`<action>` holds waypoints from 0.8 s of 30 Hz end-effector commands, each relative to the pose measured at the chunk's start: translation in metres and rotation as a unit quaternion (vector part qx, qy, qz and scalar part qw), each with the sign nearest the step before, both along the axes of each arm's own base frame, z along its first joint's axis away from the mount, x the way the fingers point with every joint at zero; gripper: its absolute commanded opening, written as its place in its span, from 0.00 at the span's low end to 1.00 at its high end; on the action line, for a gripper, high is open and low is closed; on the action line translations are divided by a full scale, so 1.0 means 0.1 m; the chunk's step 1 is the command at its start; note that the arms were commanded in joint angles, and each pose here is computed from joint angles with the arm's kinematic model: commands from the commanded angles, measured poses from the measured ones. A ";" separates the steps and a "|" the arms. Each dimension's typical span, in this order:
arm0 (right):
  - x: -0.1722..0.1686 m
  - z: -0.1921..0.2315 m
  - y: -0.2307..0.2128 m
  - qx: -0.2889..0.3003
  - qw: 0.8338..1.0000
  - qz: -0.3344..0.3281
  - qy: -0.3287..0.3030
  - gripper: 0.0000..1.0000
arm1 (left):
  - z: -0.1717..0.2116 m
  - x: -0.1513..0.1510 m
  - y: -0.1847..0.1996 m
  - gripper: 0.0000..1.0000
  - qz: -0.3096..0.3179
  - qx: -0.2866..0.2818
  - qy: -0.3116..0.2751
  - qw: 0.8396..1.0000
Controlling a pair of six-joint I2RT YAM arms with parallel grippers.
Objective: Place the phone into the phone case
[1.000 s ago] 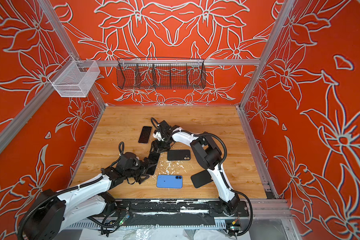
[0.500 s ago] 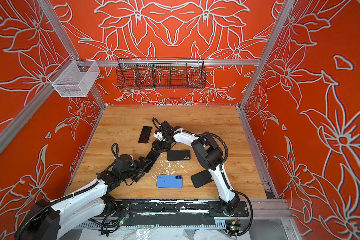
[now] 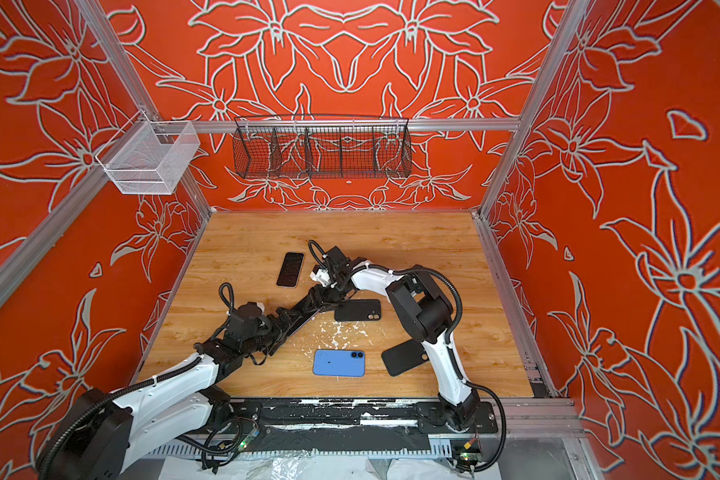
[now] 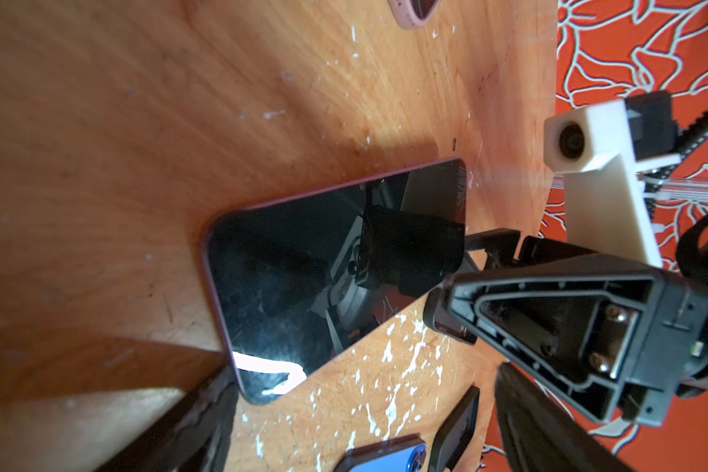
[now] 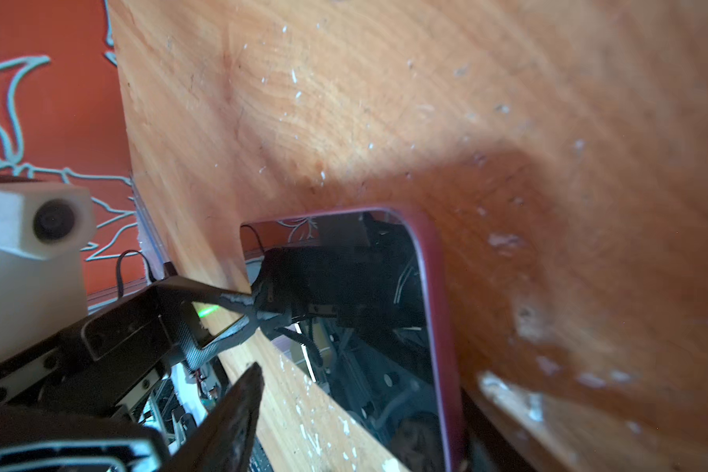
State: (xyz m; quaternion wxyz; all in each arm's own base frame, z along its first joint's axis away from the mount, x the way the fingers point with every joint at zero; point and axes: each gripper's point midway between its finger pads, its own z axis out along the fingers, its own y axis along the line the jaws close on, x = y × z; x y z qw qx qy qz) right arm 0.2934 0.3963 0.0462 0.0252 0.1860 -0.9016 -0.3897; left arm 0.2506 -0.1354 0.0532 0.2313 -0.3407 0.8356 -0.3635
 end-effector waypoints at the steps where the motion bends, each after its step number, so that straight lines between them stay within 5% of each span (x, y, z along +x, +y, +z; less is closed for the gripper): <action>1: -0.29 -0.11 0.00 -0.008 0.998 0.014 0.053 0.66 | -0.15 -0.02 0.11 0.97 -0.002 0.037 0.012 0.999; 17: -0.24 0.11 0.13 0.044 0.998 0.036 0.033 0.62 | -0.13 0.05 0.12 0.97 -0.028 0.028 0.013 0.999; 24: 0.12 0.16 -0.18 0.016 0.999 -0.031 -0.002 0.63 | -0.11 0.03 0.20 0.97 -0.015 0.035 0.014 0.999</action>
